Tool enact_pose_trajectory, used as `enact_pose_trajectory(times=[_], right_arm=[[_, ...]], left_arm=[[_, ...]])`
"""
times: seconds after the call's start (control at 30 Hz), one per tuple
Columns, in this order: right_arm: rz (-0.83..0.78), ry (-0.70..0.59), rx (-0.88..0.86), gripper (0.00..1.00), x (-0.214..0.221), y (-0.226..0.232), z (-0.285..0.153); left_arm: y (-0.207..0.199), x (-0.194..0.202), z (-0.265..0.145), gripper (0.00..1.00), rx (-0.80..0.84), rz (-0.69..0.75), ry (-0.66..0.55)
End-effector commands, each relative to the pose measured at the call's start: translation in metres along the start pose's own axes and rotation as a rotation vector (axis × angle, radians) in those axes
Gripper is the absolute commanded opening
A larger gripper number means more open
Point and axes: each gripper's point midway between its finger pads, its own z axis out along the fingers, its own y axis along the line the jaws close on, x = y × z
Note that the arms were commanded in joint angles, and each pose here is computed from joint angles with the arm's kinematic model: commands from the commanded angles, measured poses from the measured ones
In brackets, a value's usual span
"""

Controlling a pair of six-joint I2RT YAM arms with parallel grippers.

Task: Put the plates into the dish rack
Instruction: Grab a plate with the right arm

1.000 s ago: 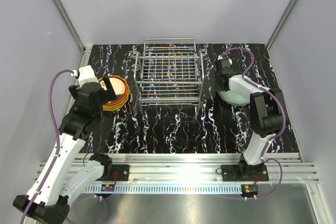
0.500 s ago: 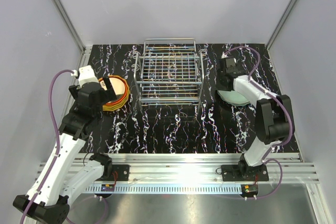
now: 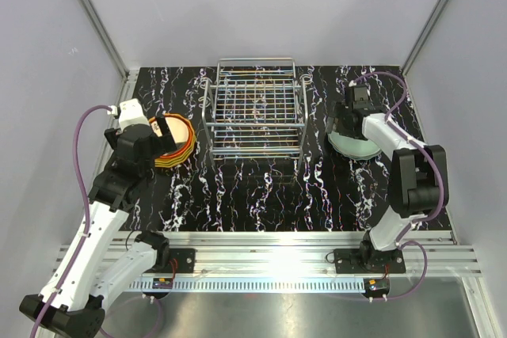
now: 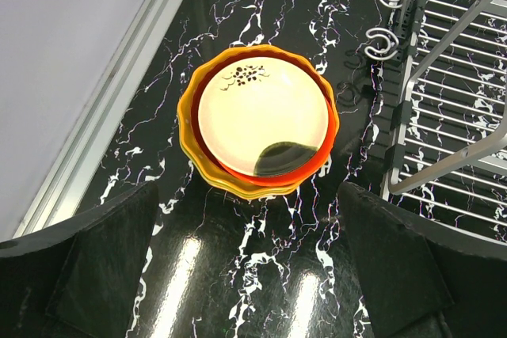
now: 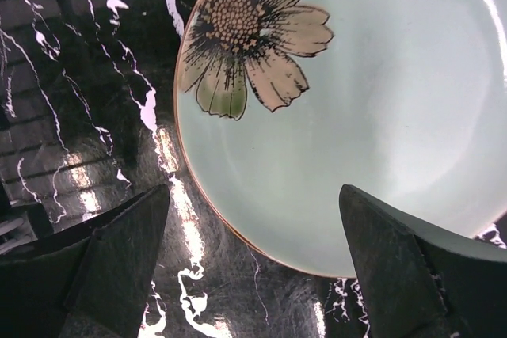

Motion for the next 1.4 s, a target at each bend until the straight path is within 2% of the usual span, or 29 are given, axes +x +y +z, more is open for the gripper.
enact_pose_trajectory(times=[0.0,0.27,0.43,0.63,1.0,1.2,1.33,1.37], right_arm=[[-0.011,-0.002,-0.040,0.96,-0.001,0.016,0.008],[-0.072,0.028,-0.064,0.96,0.007,0.042,0.021],[-0.101,0.034,-0.066,0.91,0.009,0.057,0.024],[-0.140,0.036,-0.017,0.76,0.010,0.059,0.026],[-0.174,0.034,0.065,0.33,0.012,0.045,0.033],[-0.206,0.019,0.084,0.20,0.004,0.048,0.029],[-0.215,0.003,0.073,0.05,-0.001,0.053,0.020],[-0.215,-0.003,0.063,0.04,-0.003,0.056,0.017]], left_arm=[[-0.006,-0.019,-0.005,0.99,0.036,-0.039,-0.060],[-0.006,-0.019,-0.006,0.99,0.038,-0.038,-0.061],[-0.006,-0.019,-0.006,0.99,0.037,-0.038,-0.062],[-0.005,-0.019,-0.006,0.99,0.034,-0.038,-0.062],[-0.006,-0.019,-0.006,0.99,0.037,-0.038,-0.062],[-0.005,-0.019,-0.005,0.99,0.033,-0.037,-0.062],[-0.005,-0.019,-0.005,0.99,0.034,-0.038,-0.063],[-0.005,-0.019,-0.006,0.99,0.032,-0.038,-0.063]])
